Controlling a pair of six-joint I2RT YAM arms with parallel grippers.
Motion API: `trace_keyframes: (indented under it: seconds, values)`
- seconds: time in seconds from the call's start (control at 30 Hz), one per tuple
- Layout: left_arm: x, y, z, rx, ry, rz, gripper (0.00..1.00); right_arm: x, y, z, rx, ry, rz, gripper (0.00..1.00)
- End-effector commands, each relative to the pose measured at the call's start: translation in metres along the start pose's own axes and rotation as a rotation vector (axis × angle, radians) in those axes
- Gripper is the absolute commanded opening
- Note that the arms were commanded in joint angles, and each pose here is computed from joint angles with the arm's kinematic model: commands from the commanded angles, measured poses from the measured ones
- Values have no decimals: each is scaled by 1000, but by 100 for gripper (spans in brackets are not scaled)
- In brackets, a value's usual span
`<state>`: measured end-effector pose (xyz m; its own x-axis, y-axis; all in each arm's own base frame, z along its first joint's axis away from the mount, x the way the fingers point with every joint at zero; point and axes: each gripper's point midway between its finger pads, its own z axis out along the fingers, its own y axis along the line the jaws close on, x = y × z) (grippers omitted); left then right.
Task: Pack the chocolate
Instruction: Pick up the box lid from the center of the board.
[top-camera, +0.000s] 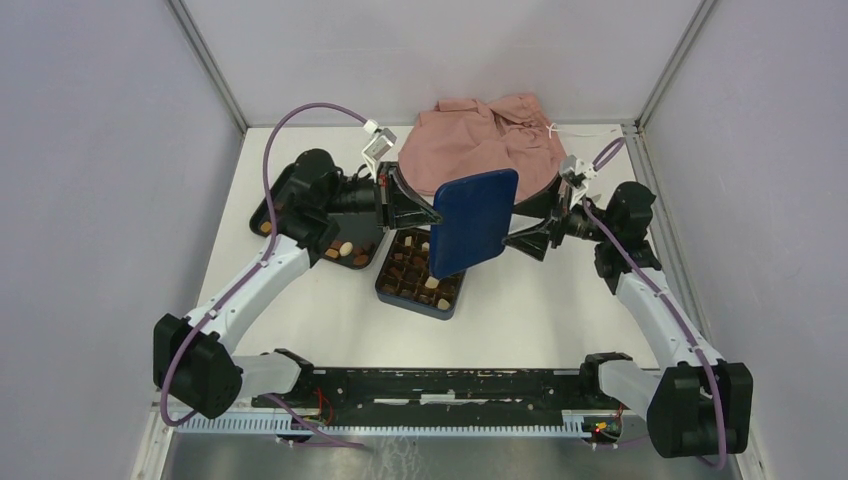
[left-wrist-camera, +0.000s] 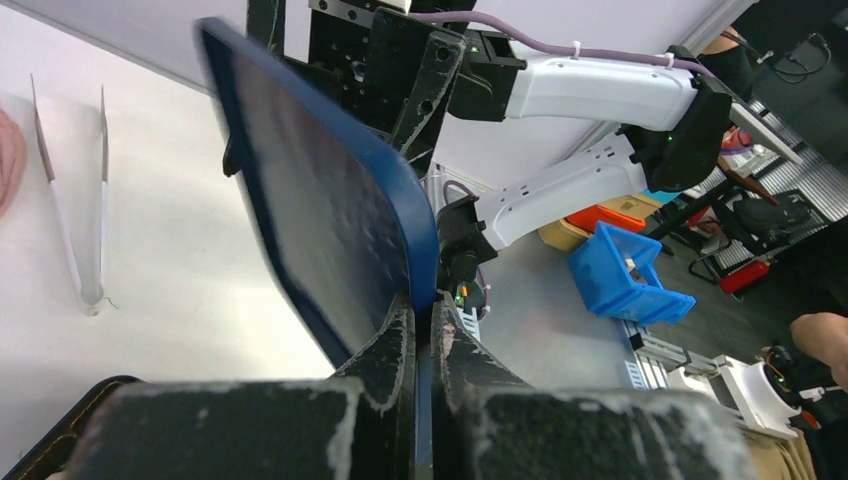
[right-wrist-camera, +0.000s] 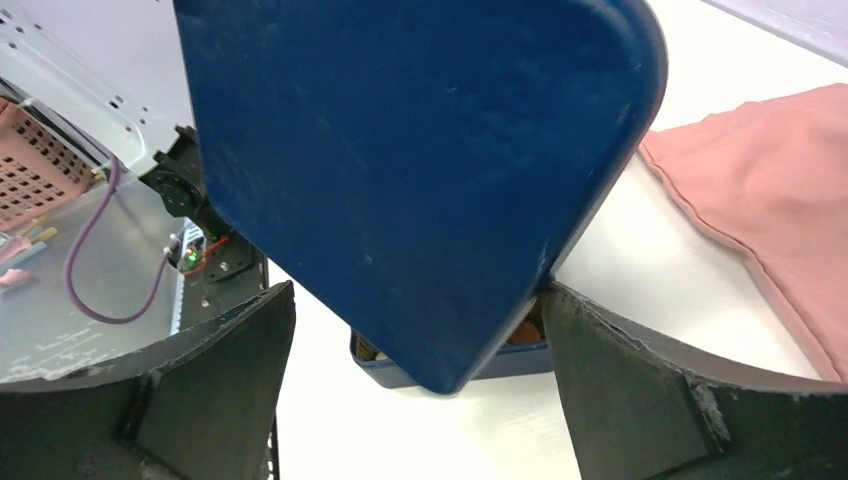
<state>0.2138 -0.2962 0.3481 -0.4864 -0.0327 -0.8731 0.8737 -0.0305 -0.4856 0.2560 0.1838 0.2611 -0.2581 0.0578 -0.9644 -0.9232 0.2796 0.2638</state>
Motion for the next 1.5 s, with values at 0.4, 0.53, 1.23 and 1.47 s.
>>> trace_keyframes:
  seconds: [0.4,0.53,1.23,1.47]
  values:
    - [-32,-54,-6,125,-14,120,2,-45,34,-7,-29,-84,-66,95]
    - [-37,-60,-5,153,-28,120,2,-47,48,0,-97,-106,-25,89]
    - [-35,-18,2,0,-5,111,14,-43,72,-4,-166,-52,-9,13]
    - [-40,24,-7,-262,-88,132,56,-35,69,-6,-161,-41,45,0]
